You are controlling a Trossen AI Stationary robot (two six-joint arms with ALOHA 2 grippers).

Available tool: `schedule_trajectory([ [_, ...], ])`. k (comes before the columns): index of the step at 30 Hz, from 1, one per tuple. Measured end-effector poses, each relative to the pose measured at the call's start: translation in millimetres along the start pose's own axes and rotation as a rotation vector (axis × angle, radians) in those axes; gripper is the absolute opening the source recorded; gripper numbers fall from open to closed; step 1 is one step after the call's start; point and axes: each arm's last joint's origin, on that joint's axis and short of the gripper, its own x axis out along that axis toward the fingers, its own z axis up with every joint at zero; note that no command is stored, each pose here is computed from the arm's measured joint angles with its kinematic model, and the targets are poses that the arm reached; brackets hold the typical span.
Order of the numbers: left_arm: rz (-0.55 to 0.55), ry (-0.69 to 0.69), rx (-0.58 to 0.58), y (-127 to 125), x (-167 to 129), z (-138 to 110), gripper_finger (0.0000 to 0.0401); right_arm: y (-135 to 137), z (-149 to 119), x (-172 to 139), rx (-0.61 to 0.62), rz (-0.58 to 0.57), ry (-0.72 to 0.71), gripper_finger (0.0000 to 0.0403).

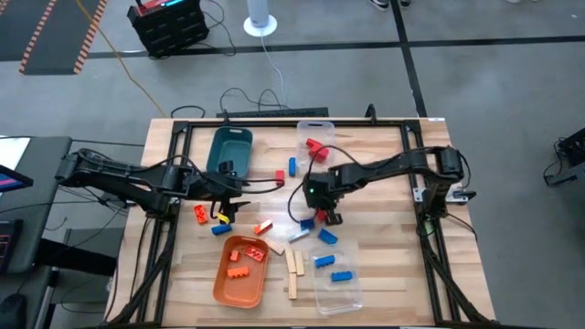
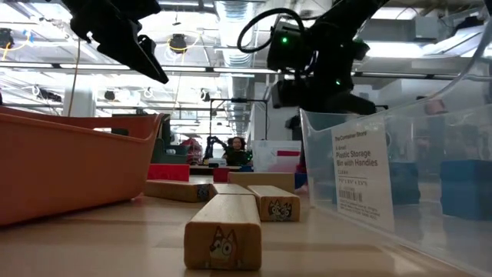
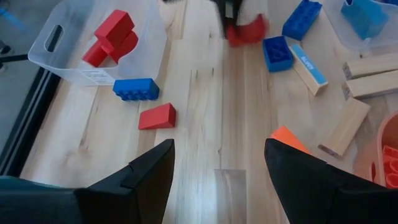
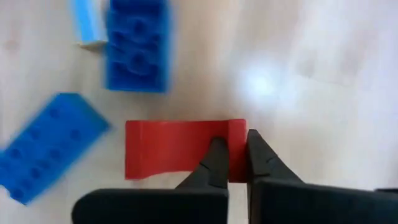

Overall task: Sort blocks
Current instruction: Put the red wooden block into the top transparent bin

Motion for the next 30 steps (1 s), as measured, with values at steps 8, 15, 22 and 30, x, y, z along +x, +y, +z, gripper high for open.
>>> schedule_trajectory([
  [8,-0.001,-0.001,0.000,0.0,0.0,0.1,0.0245,-25.5,12.1,-78.6,0.084,-0.199,-0.315,0.0002],
  [15,-0.002,-0.014,0.000,-0.1,0.2,1.1,0.0245,-83.8,-4.6,-110.3,0.342,-0.534,-0.414,0.0001],
  [22,-0.008,0.010,-0.001,-4.5,11.5,-15.9,0.0245,-153.6,-47.1,-81.8,0.669,-0.557,-0.310,0.0001],
  [30,-0.009,0.023,0.006,-5.9,14.7,-22.3,0.0245,-164.3,-55.5,-65.2,0.654,-0.506,-0.254,0.0059],
])
